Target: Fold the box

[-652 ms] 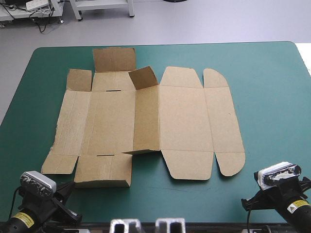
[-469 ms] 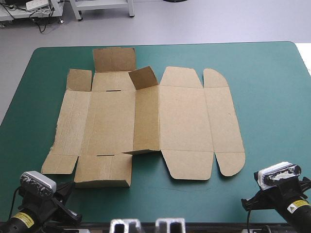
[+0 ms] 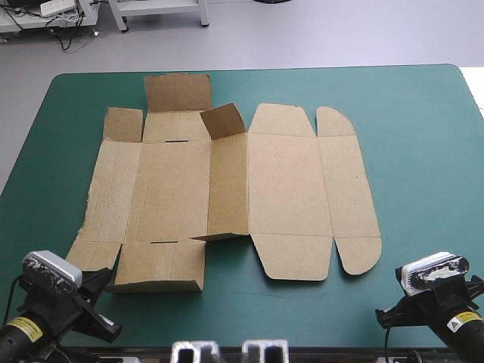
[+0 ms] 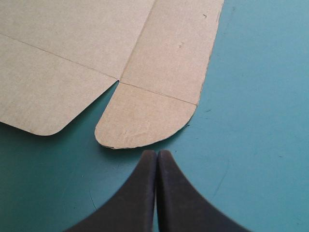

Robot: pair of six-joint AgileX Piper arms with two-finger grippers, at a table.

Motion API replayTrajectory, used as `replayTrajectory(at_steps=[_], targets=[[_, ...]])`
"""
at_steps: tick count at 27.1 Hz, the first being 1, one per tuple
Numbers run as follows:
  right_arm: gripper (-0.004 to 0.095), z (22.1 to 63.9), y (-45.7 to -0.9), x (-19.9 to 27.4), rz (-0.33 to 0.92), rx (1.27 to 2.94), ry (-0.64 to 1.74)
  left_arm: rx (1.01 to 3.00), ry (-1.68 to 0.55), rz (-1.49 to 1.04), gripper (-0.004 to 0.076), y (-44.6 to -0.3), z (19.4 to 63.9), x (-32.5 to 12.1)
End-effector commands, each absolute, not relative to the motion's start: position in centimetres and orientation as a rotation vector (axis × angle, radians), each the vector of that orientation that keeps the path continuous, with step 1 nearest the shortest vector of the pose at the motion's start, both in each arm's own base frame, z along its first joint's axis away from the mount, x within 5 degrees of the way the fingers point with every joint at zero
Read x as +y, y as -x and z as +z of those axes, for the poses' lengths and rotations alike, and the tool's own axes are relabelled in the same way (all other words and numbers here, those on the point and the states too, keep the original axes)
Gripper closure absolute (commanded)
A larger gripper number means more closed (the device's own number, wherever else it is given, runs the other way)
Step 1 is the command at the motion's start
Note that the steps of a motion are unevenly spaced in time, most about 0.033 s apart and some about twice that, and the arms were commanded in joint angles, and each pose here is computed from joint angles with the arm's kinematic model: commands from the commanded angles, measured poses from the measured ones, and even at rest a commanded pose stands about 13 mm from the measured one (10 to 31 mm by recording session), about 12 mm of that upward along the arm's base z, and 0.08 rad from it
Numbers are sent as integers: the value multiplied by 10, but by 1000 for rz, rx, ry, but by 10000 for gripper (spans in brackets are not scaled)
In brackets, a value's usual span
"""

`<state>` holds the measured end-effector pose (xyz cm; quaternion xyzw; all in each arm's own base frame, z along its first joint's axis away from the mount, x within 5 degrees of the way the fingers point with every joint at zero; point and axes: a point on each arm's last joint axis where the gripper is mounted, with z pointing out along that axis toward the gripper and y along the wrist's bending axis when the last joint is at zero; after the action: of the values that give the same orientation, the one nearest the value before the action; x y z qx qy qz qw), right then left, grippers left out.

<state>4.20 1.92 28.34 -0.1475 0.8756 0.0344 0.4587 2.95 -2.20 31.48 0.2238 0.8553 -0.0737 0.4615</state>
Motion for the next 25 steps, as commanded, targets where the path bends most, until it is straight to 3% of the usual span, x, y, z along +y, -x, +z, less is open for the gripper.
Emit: replayTrajectory(at_steps=[1,6,9,13,16,21,25], targets=[[918,295,-47,19,77,2073,343,1996,-563,-142,734,-48,358,-25],[918,297,-47,19,72,2057,337,1958,-556,51,734,-85,400,-20],[918,297,-48,19,69,2049,334,1970,-443,208,734,-111,414,-11],[918,297,-48,18,64,2048,334,2036,-238,552,734,-149,418,11],[918,297,-48,18,64,2048,334,2076,-196,666,733,-165,412,18],[918,298,-48,18,59,2047,334,2307,-63,703,709,-196,381,46],[918,298,-48,18,56,2047,335,2512,63,558,710,-210,350,83]])
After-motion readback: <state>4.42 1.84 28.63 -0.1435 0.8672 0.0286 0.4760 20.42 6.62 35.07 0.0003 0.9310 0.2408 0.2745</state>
